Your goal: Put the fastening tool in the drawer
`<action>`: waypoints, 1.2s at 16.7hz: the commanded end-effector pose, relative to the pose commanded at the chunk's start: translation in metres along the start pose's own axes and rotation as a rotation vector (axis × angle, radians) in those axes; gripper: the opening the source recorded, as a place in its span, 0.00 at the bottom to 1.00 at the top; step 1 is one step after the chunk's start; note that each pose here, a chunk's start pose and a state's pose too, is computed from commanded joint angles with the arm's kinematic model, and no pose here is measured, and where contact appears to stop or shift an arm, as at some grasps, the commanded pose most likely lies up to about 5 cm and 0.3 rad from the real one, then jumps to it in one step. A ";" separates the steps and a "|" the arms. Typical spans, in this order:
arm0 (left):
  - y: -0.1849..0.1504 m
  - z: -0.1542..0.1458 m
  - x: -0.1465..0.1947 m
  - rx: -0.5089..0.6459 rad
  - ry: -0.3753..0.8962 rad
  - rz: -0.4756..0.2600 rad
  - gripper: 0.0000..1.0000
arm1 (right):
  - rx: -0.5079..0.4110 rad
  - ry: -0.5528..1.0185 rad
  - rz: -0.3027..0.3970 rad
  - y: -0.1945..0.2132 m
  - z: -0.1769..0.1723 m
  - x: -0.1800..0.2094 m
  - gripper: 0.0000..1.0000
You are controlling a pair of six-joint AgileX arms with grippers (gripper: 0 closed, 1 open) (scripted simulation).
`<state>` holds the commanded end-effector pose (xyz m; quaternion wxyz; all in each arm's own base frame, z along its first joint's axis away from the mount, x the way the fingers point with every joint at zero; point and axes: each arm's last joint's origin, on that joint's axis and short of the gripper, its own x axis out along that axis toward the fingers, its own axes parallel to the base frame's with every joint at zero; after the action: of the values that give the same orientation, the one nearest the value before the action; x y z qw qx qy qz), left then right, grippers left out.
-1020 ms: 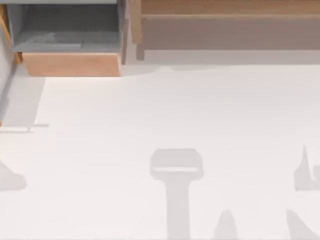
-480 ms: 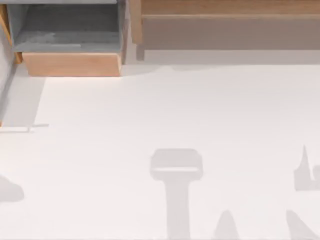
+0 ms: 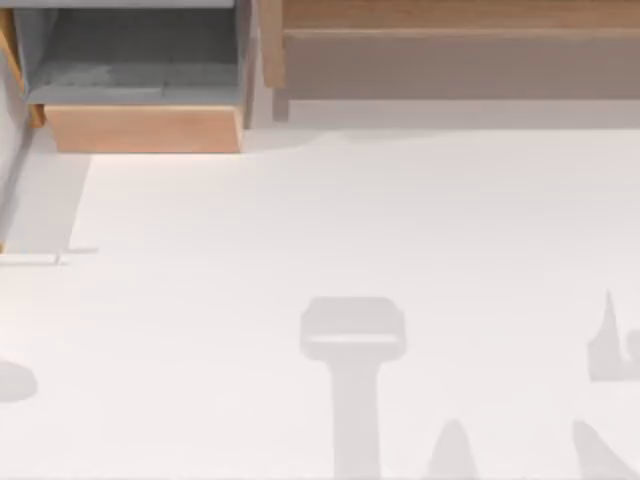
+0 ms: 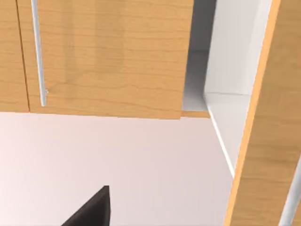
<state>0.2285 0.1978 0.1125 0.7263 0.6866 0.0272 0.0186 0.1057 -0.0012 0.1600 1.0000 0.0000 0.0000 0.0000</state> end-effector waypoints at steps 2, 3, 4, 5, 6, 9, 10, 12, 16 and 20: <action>0.016 -0.011 0.002 -0.078 0.053 -0.014 1.00 | 0.000 0.000 0.000 0.000 0.000 0.000 1.00; 0.024 -0.016 0.004 -0.138 0.081 -0.029 1.00 | 0.000 0.000 0.000 0.000 0.000 0.000 1.00; 0.031 -0.020 0.006 -0.213 0.109 -0.051 1.00 | 0.000 0.000 0.000 0.000 0.000 0.000 1.00; 0.038 -0.023 0.008 -0.302 0.138 -0.080 1.00 | 0.000 0.000 0.000 0.000 0.000 0.000 1.00; 0.044 -0.025 0.011 -0.403 0.169 -0.116 1.00 | 0.000 0.000 0.000 0.000 0.000 0.000 1.00; 0.056 -0.022 0.020 -0.741 0.285 -0.256 1.00 | 0.000 0.000 0.000 0.000 0.000 0.000 1.00; 0.059 -0.018 0.024 -0.856 0.333 -0.312 1.00 | 0.000 0.000 0.000 0.000 0.000 0.000 1.00; 0.064 -0.005 0.032 -1.076 0.447 -0.436 1.00 | 0.000 0.000 0.000 0.000 0.000 0.000 1.00; 0.073 0.037 0.049 -1.392 0.742 -0.692 1.00 | 0.000 0.000 0.000 0.000 0.000 0.000 1.00; 0.075 0.086 0.062 -1.497 1.093 -0.887 1.00 | 0.000 0.000 0.000 0.000 0.000 0.000 1.00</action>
<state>0.2965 0.1208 0.1914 0.7982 -0.1162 0.5868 0.0708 0.1057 -0.0012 0.1600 1.0000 0.0000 0.0000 0.0000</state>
